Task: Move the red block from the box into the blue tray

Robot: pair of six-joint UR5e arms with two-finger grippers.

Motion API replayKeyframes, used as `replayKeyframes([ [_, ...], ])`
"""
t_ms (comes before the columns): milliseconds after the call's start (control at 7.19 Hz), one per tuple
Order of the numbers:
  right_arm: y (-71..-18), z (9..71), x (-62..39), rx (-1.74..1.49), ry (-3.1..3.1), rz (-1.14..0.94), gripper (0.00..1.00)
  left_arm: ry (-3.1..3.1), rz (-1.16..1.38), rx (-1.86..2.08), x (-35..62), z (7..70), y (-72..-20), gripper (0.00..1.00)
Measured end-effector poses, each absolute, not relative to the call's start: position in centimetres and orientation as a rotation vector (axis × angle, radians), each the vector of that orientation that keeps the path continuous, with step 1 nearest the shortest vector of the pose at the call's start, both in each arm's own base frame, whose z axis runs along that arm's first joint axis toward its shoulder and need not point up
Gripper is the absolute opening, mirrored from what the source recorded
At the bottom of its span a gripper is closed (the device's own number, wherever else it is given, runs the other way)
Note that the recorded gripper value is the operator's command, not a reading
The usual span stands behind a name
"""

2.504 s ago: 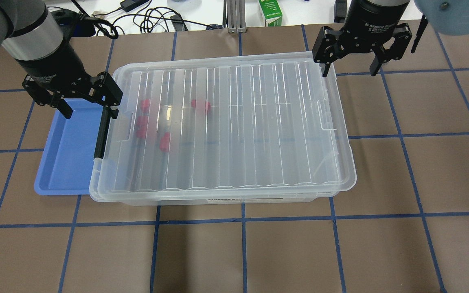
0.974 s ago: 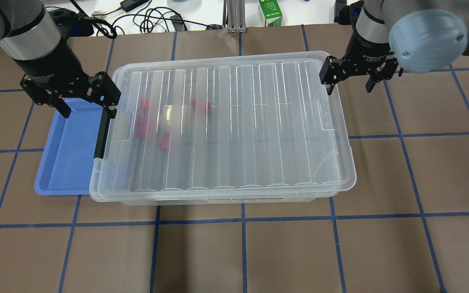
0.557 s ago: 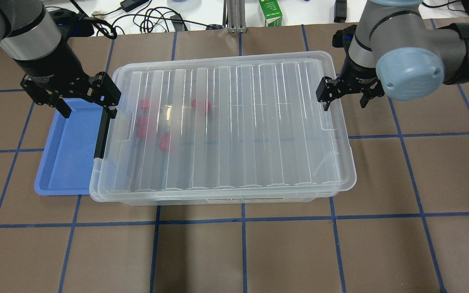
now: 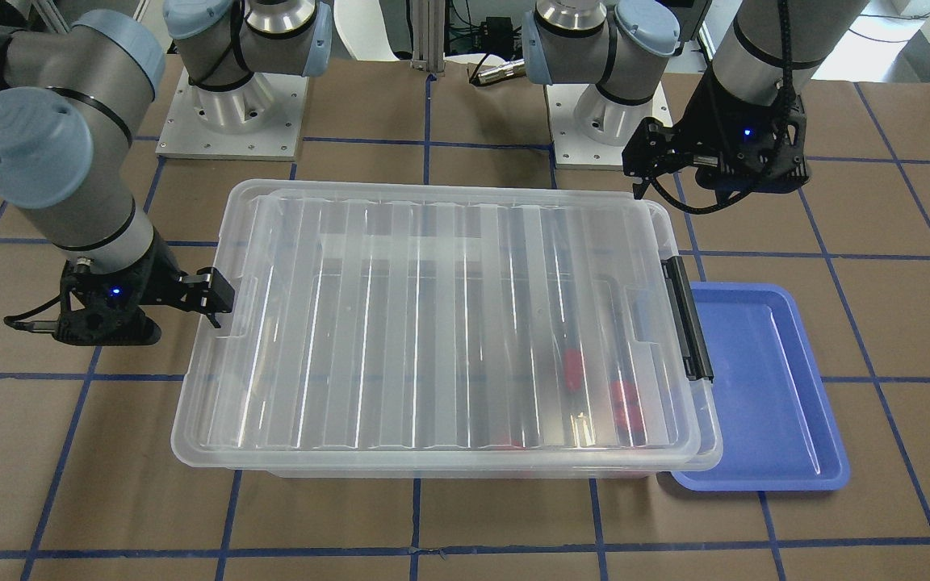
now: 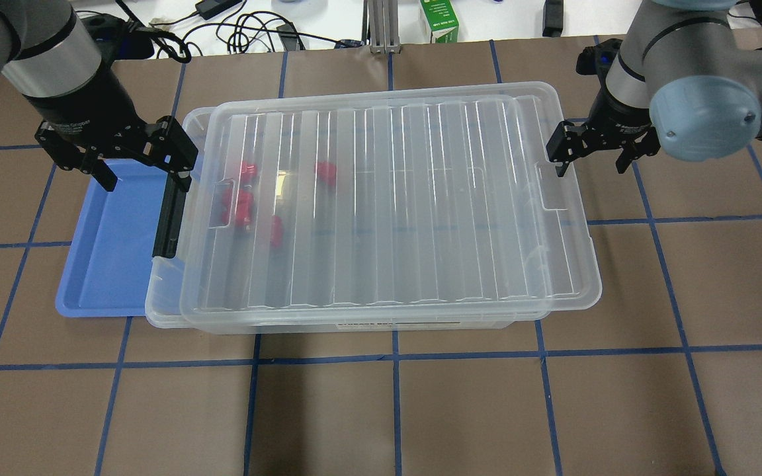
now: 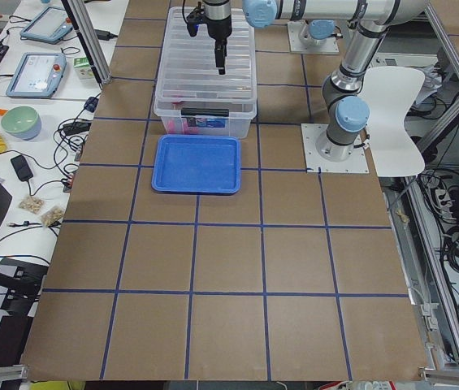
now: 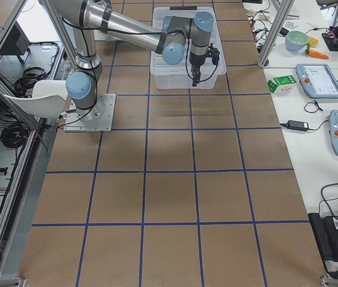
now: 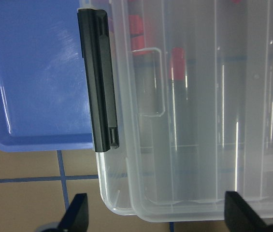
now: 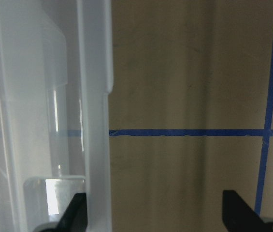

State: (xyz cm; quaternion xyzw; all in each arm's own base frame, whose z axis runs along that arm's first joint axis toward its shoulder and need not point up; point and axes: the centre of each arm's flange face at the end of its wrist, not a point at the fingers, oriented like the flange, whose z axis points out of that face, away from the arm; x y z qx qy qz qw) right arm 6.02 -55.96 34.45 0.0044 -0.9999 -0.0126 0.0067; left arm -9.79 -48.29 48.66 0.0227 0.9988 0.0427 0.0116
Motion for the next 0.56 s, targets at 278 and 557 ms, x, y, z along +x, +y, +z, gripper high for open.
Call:
replayKeyframes([
  [278,-56.2,34.3,4.9,0.055,-3.125,-0.038,0.96,3.118,0.129,0.068,-9.9,48.7,-48.3,1.00],
  [557,-56.3,34.3,3.7,0.137,-3.120,-0.036,0.96,3.151,0.126,0.069,-10.2,48.7,-48.4,1.00],
])
